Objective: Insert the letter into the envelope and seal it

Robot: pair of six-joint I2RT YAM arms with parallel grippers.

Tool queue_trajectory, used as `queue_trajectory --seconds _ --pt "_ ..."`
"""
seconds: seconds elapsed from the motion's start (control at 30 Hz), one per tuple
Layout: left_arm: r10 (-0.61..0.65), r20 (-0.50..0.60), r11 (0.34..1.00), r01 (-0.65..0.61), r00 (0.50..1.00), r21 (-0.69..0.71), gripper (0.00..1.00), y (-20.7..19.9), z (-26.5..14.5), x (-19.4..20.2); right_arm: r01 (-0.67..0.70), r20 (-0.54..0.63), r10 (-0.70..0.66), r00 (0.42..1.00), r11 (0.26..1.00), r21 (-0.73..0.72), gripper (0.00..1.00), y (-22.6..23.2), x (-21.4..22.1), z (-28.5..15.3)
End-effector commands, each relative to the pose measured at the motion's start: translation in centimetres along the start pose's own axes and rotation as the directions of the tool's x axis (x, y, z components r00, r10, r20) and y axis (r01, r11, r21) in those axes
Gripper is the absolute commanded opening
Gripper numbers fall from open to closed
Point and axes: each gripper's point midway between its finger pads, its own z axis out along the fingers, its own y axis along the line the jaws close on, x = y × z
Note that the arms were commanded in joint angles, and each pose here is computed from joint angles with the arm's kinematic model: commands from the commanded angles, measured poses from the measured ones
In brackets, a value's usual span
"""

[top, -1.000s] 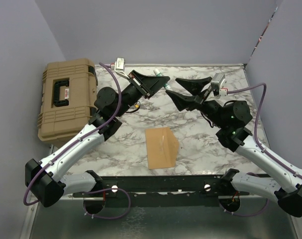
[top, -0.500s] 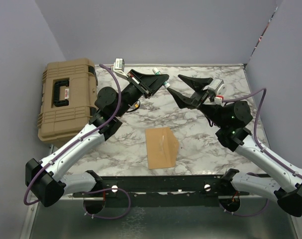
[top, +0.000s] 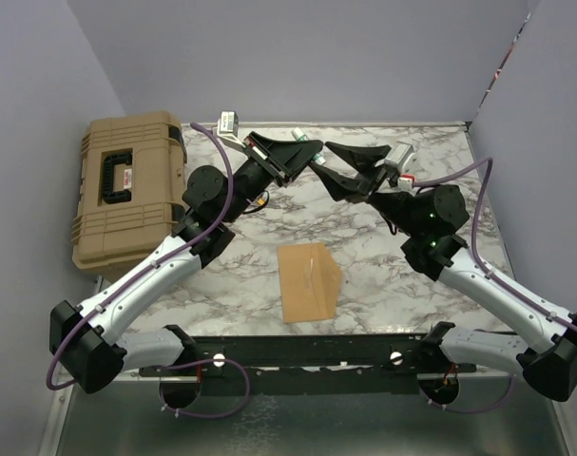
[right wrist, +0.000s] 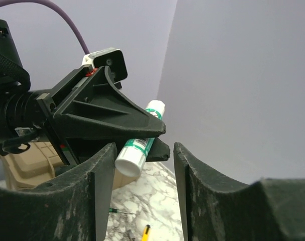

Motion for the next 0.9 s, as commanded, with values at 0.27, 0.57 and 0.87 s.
queue_trajectory --seconds 0.27,0.57,0.87 --pt "-0.01 -0.021 0.998 0.011 1.0 0.061 0.0 -1.8 0.4 0.3 0.003 0.047 -0.005 0.999 0.999 0.039 0.3 -1.0 -0.6 1.4" --pt "0.121 -0.023 0.992 -0.119 0.992 0.044 0.65 -1.7 -0.8 -1.0 -0.013 0.016 0.011 1.0 0.989 0.144 0.0 -2.6 -0.5 0.1" --pt "0.097 -0.187 0.995 -0.09 0.977 0.045 0.97 0.1 -1.7 -1.5 -0.108 -0.12 0.108 0.987 0.994 0.002 0.01 -0.1 -0.6 -1.9"
